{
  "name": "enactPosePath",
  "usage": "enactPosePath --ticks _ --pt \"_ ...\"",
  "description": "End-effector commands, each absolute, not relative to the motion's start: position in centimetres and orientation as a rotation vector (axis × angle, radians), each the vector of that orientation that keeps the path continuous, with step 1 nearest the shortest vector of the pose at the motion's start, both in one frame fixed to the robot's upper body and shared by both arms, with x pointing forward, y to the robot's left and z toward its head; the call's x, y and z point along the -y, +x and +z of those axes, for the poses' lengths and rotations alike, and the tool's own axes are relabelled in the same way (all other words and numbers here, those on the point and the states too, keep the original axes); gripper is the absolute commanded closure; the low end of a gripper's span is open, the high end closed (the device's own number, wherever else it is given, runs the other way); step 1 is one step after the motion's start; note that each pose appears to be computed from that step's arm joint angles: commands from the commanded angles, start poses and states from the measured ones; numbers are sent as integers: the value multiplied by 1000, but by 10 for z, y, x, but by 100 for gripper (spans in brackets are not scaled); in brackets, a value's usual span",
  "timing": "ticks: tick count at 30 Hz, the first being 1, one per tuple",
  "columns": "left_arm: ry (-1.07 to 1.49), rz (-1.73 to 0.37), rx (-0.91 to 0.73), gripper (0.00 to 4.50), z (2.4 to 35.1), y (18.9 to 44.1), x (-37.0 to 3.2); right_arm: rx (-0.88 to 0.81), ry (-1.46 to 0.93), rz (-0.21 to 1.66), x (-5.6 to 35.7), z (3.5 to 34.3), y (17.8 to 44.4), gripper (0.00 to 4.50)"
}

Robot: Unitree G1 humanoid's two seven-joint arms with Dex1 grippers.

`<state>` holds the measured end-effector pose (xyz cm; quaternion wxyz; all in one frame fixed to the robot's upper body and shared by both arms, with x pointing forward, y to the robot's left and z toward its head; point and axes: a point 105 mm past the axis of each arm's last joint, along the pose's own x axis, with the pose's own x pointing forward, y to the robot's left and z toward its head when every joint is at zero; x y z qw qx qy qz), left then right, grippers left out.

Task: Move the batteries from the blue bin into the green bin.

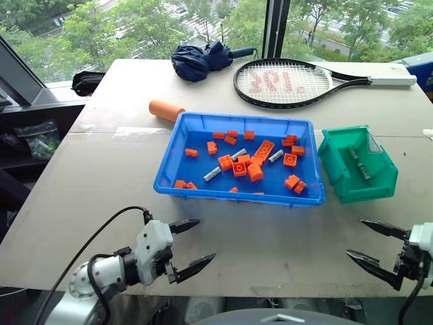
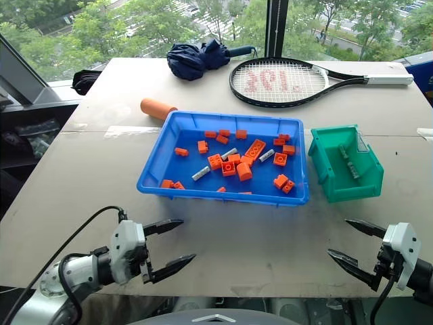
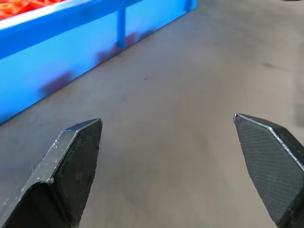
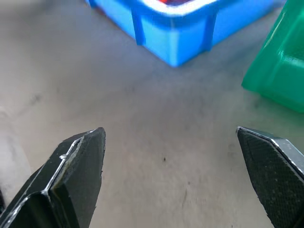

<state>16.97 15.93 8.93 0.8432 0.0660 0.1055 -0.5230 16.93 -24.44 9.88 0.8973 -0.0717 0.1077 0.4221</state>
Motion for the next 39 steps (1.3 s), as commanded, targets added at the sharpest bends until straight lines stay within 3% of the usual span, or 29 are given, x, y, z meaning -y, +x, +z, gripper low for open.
enactPosePath --ticks 1,7,14,17,26,36,39 --pt "126 -1205 -146 0 131 169 -158 -128 -108 941 228 138 176 7" --pt "198 -1275 -102 0 172 193 -160 -100 -117 1019 194 170 205 7" --pt "367 -1247 -78 0 208 229 -181 -61 -452 997 154 192 276 7" --pt "431 -1231 -85 0 217 237 -195 -37 -560 1091 130 197 301 7" --pt "515 -1219 -68 0 241 242 -203 -257 -721 1234 97 166 374 7" --pt "527 -1201 -29 0 256 236 -201 -456 -730 1250 89 145 401 7" --pt "525 -1199 -20 0 257 237 -199 -499 -727 1275 88 142 400 98"
